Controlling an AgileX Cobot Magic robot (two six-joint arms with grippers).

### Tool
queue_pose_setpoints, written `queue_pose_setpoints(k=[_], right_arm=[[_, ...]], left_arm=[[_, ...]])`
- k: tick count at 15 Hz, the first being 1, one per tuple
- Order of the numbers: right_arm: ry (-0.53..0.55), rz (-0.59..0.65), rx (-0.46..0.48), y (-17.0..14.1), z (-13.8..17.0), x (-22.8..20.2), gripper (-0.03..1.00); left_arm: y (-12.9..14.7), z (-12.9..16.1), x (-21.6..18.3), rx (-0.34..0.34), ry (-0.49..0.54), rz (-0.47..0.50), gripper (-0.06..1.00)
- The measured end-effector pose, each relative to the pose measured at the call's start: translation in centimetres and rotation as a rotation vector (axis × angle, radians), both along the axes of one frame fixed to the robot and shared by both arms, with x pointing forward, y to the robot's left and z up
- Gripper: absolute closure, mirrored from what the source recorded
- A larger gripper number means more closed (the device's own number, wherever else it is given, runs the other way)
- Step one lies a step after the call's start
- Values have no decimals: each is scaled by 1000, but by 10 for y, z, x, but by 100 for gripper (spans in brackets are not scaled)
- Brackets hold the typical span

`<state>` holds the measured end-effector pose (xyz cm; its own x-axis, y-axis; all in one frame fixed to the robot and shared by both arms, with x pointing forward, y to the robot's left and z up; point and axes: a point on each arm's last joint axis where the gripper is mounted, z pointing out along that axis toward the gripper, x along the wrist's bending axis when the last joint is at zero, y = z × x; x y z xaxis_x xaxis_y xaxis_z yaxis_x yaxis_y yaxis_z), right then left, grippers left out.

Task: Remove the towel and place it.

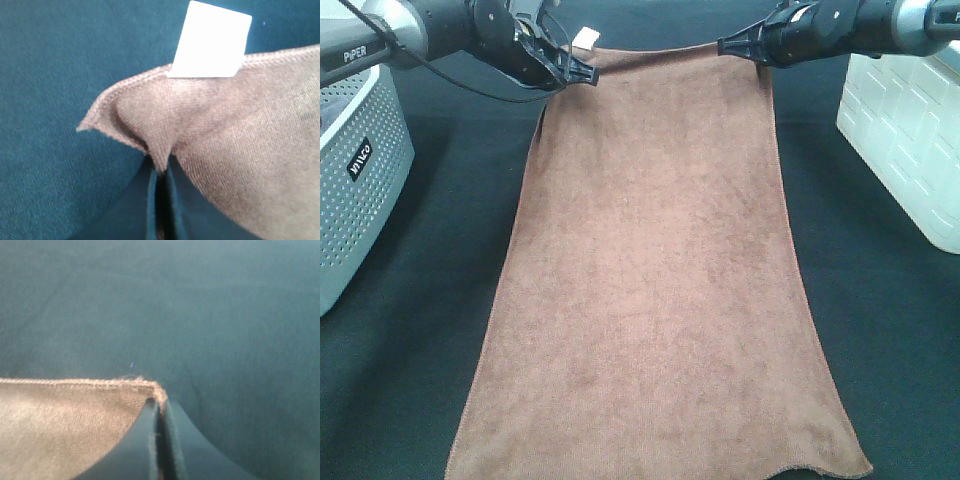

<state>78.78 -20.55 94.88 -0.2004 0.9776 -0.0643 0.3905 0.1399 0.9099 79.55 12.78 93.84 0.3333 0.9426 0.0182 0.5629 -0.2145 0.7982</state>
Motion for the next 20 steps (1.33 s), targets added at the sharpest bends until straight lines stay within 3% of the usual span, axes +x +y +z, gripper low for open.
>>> queue_pose_setpoints(k=[3,6,10,16,18,20], right_arm=[[37,-1,-7,0,-24,2,97],[66,-1,-12,1,-48,7,97],[49,0,-8,3,-60,19,97],[79,-9,-13,-2,-82,20,95],[77,-22,-13,-9,-82,22,80],[76,-27,-12,-12,-81,22,59]], left_arm=[[0,-5,2,-2,-18,1,94],[-1,-33,5,4,-2,2,94],[-2,-64,10,-7,-42,7,94],[-3,-84,13,-32,-80,16,91],[-3,-83,14,-36,-92,17,80],[-3,-83,14,-38,-94,18,58]])
